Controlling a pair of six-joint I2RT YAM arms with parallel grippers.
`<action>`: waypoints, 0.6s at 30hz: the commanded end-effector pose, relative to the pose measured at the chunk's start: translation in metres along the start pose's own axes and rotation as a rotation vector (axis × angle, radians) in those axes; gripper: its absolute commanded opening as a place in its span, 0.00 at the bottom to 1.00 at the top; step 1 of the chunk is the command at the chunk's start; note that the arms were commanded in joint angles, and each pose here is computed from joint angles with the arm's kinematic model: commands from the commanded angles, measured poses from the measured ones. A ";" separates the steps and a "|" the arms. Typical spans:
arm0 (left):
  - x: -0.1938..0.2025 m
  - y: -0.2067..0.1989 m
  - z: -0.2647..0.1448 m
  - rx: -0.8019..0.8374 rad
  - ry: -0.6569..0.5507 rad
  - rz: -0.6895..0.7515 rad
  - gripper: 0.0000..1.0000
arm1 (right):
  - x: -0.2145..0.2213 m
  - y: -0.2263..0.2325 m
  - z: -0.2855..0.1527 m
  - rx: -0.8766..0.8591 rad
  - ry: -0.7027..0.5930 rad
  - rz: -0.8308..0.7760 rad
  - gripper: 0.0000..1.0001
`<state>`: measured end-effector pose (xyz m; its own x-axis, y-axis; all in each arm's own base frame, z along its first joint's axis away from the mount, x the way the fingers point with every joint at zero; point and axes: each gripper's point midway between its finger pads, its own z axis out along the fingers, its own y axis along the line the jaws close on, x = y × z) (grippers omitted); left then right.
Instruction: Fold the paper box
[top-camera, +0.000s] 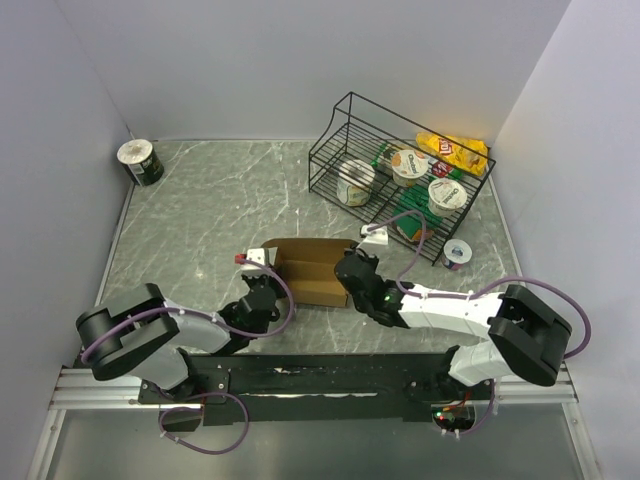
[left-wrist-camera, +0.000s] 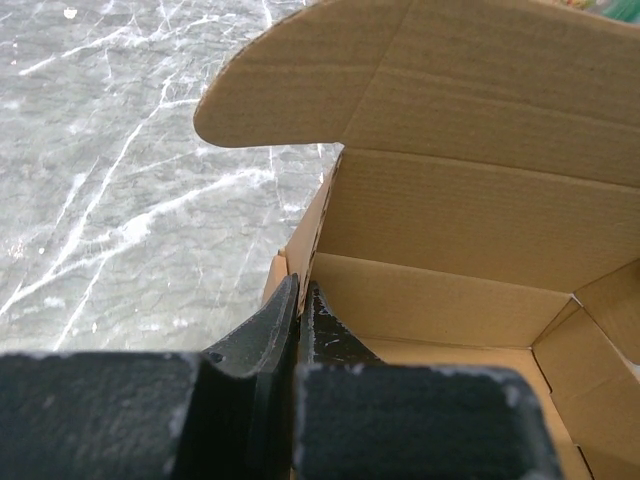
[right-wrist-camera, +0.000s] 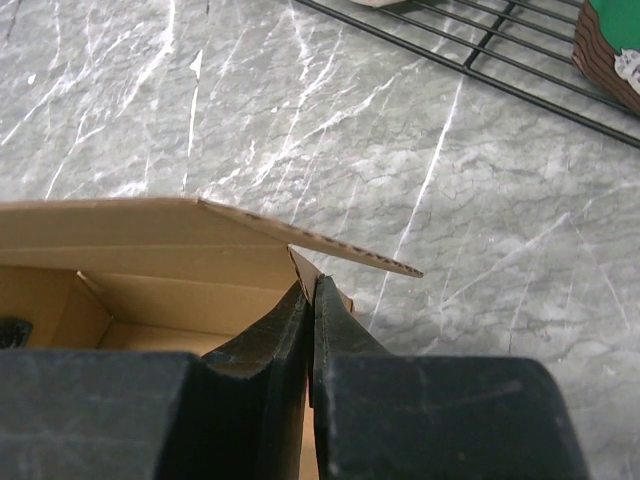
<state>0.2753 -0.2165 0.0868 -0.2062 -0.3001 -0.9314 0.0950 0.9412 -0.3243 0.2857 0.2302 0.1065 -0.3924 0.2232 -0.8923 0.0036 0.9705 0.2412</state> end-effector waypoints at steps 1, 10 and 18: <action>0.037 0.009 -0.015 0.024 0.111 0.037 0.04 | 0.040 0.004 -0.013 -0.008 0.145 -0.026 0.10; 0.037 0.015 -0.022 0.024 0.105 0.008 0.04 | 0.050 -0.009 -0.024 0.109 0.180 -0.083 0.13; 0.036 0.020 -0.026 0.006 0.102 0.002 0.05 | 0.036 -0.016 -0.035 0.127 0.125 -0.122 0.38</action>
<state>0.2597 -0.2117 0.0791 -0.2215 -0.3467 -0.9115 0.1035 0.9210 -0.3755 0.2449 0.2308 0.0757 -0.5223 0.1126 -0.8453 0.0346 0.9932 0.1110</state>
